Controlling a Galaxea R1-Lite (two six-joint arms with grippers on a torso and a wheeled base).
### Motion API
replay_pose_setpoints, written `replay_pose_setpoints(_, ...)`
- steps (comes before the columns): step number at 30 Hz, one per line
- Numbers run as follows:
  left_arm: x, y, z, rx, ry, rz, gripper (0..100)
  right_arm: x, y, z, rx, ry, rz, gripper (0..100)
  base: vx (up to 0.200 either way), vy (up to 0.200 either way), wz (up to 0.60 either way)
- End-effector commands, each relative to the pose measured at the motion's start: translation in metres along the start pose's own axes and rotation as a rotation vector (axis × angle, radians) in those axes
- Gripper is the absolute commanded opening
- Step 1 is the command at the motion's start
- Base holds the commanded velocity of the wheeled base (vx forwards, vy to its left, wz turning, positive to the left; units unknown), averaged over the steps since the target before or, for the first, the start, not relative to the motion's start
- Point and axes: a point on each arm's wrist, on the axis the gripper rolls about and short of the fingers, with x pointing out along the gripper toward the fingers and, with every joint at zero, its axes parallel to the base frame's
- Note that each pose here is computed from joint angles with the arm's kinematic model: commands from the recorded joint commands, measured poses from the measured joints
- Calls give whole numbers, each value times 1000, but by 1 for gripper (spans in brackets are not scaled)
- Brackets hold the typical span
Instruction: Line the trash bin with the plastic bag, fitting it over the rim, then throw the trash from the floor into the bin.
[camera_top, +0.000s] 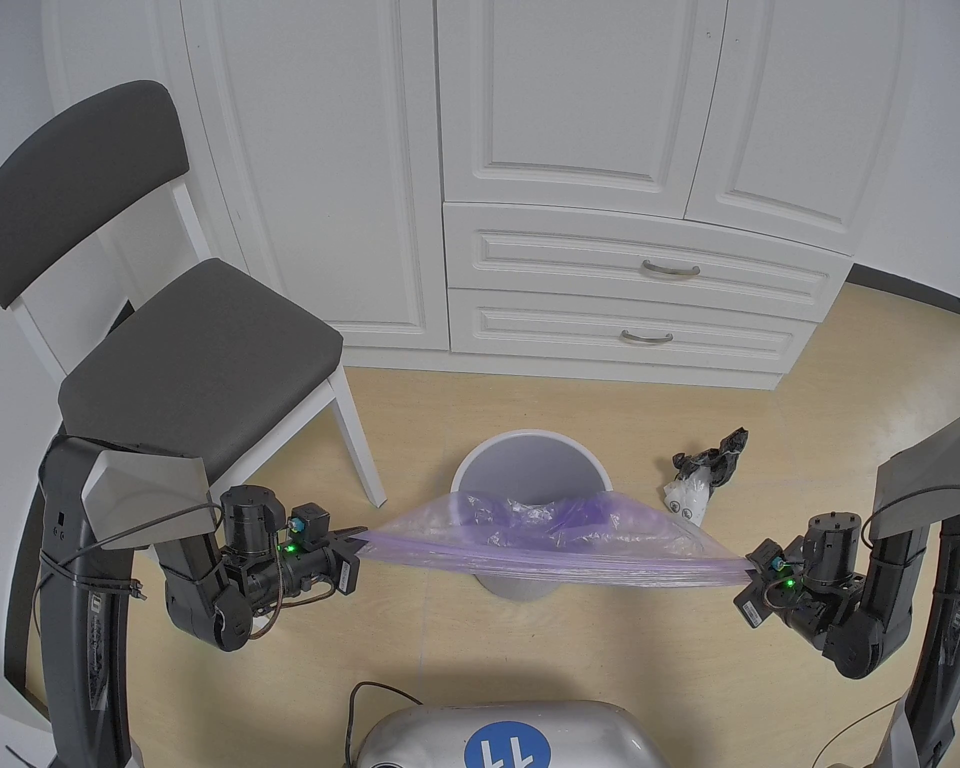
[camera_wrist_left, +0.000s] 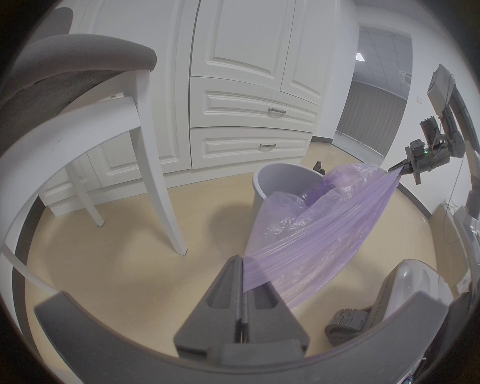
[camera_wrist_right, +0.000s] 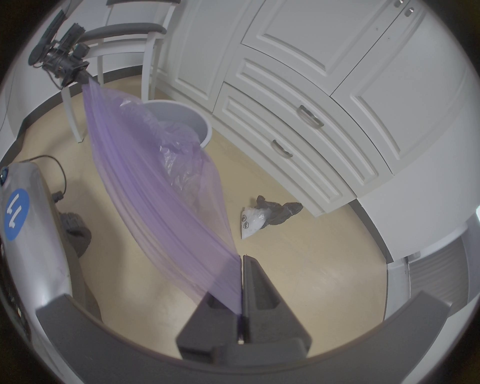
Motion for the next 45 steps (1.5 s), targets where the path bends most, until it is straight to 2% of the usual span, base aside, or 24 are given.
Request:
replay_pose_setpoints(1,0,0,-4,-3,22,3,0,-4,-1,-7,-25,24,4,0,0,0,0)
replay_pose_setpoints(9,7,-11,-23,16,77,-32,0,5,15,-15,-66,65,58,0,0,0,0)
replay_pose_setpoints(15,14,-12,-26,32,76,-40,0,17,26,-20,-79,85,84,0,0,0,0)
replay_pose_setpoints(16,26,-9,-24,34,94,-45,0,39,37,-24,-83,91,82,0,0,0,0)
replay_pose_setpoints(20,42,-4,-18,26,153,-60,0,61,44,-20,-79,59,61,0,0,0,0)
replay_pose_setpoints(28,65,20,-3,88,237,-57,0,88,39,-3,-79,71,64,0,0,0,0)
replay_pose_setpoints(36,82,29,9,101,174,-22,0,105,29,6,-27,29,6,0,0,0,0)
replay_pose_setpoints(39,81,28,10,101,162,-18,0,104,24,8,5,24,-6,0,0,0,0)
replay_pose_setpoints(45,79,28,8,107,143,-8,0,103,21,9,13,19,-16,0,0,0,0)
